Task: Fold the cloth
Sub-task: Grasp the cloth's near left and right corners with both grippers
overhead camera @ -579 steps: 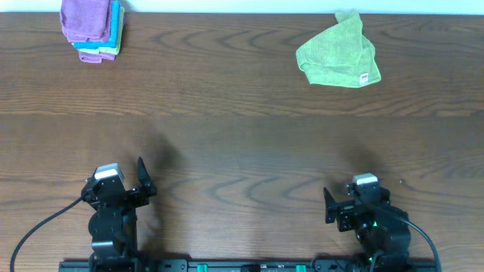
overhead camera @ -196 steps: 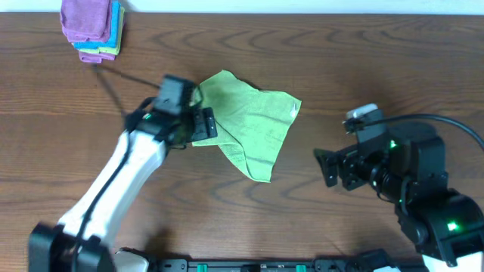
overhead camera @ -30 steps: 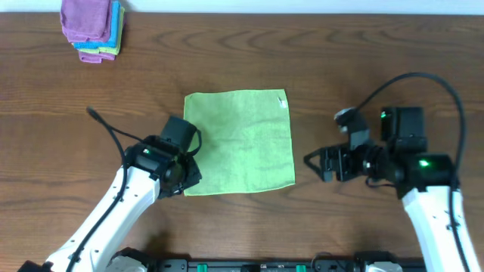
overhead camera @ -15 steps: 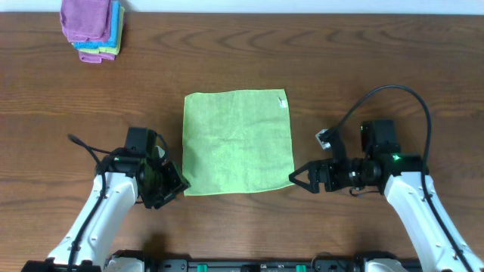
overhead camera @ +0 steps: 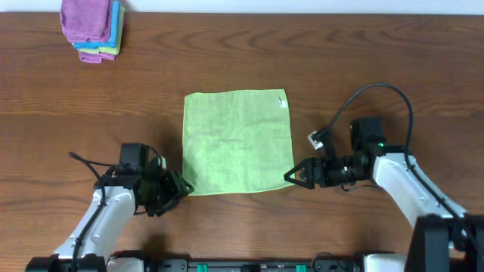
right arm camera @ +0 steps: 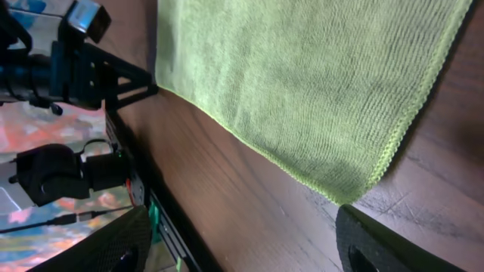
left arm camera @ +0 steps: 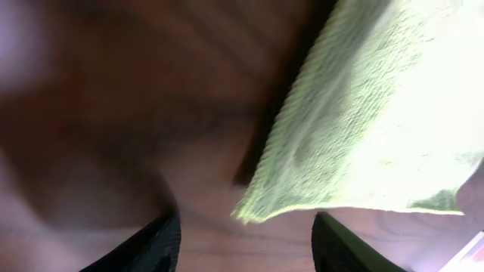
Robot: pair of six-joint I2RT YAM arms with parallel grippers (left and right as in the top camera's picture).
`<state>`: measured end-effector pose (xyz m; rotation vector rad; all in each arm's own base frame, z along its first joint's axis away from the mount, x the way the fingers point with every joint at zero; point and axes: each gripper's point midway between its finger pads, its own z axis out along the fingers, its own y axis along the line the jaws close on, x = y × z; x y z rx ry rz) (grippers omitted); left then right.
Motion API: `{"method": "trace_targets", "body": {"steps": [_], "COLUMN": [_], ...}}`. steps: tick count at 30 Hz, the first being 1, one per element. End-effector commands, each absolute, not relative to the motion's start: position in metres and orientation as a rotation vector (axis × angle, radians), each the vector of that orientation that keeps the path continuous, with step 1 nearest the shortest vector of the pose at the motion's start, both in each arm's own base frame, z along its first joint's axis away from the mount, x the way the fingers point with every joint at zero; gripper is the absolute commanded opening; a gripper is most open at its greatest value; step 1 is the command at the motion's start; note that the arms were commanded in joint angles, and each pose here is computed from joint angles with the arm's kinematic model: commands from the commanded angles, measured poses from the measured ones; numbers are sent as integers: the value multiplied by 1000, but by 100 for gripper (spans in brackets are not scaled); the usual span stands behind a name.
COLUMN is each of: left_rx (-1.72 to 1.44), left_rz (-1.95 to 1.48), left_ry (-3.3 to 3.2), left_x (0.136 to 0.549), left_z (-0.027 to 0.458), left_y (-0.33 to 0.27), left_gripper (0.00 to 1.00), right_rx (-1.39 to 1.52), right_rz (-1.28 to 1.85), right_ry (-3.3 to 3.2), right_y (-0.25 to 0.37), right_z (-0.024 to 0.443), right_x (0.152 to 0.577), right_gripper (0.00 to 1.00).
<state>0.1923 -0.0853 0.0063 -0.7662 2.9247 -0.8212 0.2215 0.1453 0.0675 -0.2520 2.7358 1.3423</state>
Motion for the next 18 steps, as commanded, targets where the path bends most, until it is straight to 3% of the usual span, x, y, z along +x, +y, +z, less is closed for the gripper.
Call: {"method": "trace_targets", "body": {"steps": [1,18], "left_rx": [-743,-785], "left_rz": [-797,-831], "left_ry": [2919,2929], "left_x": [190,172], "left_z": [-2,-29], "left_y": [-82,-85], "left_gripper": [59,58], "right_rx": [-236,-190], "right_rz": [1411,1282], "right_ry": [2735,2895], "right_y": [148,134], "right_z": [63,36], "right_x": [218,197], "right_gripper": [77,81]}}
